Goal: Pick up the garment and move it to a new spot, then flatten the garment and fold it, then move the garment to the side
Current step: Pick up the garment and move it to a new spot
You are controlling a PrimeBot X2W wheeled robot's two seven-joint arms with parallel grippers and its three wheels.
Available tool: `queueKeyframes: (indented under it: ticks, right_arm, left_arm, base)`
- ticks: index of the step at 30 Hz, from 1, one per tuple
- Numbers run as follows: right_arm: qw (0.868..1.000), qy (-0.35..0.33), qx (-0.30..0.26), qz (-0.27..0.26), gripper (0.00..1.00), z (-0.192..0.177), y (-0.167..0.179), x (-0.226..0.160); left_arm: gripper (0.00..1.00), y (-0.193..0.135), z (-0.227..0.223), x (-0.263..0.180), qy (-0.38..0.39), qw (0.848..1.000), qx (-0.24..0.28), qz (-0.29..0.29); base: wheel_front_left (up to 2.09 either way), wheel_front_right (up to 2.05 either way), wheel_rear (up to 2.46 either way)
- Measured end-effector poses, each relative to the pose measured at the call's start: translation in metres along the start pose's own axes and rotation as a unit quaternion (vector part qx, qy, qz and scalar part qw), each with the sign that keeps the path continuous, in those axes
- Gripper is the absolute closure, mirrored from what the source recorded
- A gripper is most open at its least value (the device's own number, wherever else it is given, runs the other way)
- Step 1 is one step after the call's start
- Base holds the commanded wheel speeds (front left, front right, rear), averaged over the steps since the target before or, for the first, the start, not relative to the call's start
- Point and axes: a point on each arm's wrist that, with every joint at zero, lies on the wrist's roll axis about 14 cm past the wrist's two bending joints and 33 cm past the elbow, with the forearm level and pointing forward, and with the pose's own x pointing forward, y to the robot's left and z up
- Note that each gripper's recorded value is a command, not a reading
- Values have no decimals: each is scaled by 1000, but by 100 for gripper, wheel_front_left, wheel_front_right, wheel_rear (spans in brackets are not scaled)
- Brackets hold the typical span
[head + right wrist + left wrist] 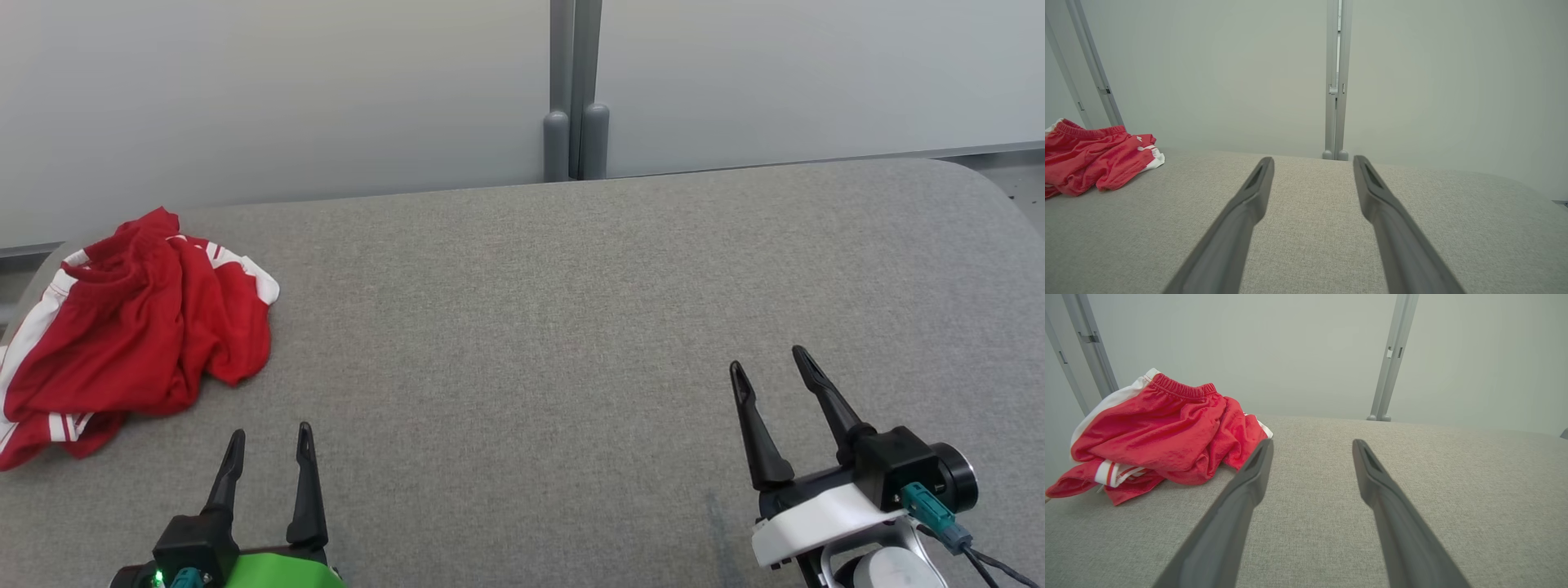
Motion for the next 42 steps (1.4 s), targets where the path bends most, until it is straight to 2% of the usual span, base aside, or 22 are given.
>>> queueKeyframes:
  ticks: [9,20,28,34,42]
  right_arm:
    - [1000,0,0,3,0,0,1,1]
    - [999,5,10,48,0,-6,30,12]
    - [994,5,25,111,0,-9,71,30]
    - [984,11,42,173,0,-14,114,40]
    - [973,13,54,225,0,-17,149,46]
  left_arm:
    - [0,3,1,-2,-1,1000,0,4]
    - [0,28,6,-17,-9,999,6,44]
    - [0,65,14,-44,-16,994,20,105]
    - [0,99,17,-77,-15,985,29,169]
    - [0,119,19,-106,-15,976,30,217]
  base:
    - [0,0,0]
    - [0,0,0]
    - [0,0,0]
    - [0,0,0]
    - [0,0,0]
